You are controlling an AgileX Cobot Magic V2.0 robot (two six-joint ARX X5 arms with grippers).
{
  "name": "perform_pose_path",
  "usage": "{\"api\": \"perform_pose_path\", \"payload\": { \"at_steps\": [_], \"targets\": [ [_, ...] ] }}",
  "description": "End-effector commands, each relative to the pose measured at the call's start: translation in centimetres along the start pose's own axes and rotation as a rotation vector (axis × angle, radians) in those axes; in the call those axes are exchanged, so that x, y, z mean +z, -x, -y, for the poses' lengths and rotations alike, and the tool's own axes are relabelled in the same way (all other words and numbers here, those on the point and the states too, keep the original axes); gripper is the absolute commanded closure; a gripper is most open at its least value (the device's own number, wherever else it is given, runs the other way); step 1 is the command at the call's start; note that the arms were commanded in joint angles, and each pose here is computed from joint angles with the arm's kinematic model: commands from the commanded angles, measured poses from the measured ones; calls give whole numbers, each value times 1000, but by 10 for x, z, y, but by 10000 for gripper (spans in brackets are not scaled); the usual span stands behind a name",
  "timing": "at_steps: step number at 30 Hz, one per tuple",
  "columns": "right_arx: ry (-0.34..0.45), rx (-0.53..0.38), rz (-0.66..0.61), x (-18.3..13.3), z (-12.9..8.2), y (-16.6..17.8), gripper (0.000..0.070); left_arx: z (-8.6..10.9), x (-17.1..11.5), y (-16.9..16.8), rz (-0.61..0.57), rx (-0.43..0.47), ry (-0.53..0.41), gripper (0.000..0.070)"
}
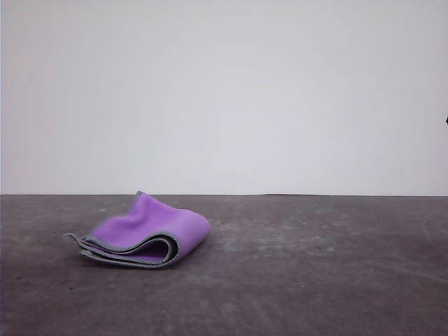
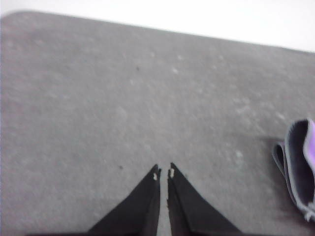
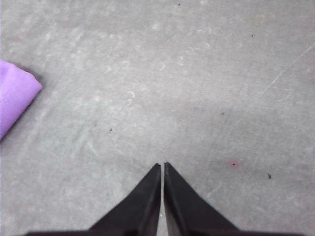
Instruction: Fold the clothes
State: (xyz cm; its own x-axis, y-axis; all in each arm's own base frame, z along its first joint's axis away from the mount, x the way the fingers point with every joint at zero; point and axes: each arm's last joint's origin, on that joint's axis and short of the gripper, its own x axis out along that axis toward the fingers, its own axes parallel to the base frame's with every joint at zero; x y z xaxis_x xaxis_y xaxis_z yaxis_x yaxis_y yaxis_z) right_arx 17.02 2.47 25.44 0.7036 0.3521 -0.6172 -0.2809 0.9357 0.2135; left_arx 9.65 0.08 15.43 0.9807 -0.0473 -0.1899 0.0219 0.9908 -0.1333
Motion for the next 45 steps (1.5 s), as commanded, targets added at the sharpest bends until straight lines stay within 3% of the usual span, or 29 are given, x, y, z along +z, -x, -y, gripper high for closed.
{"api": "perform_pose_path", "payload": {
  "at_steps": [1,30,32,37,42,45],
  "targets": [
    [4,1,14,3,0,1,697,-1,-5,0,-22,12,-14,685],
    [4,1,14,3,0,1,697,-1,-4,1,0,28,-24,684],
    [43,4,27,4,-3,3,697,-1,-4,1,0,28,-24,684],
    [247,-21,150,-7,-7,20,697,-1,-4,1,0,28,-24,684],
    [298,-61,362,-48,-3,28,697,-1,-4,1,0,28,-24,684],
    [304,-88,426,-74,1,25,697,-1,-4,1,0,28,-24,684]
  ]
}}
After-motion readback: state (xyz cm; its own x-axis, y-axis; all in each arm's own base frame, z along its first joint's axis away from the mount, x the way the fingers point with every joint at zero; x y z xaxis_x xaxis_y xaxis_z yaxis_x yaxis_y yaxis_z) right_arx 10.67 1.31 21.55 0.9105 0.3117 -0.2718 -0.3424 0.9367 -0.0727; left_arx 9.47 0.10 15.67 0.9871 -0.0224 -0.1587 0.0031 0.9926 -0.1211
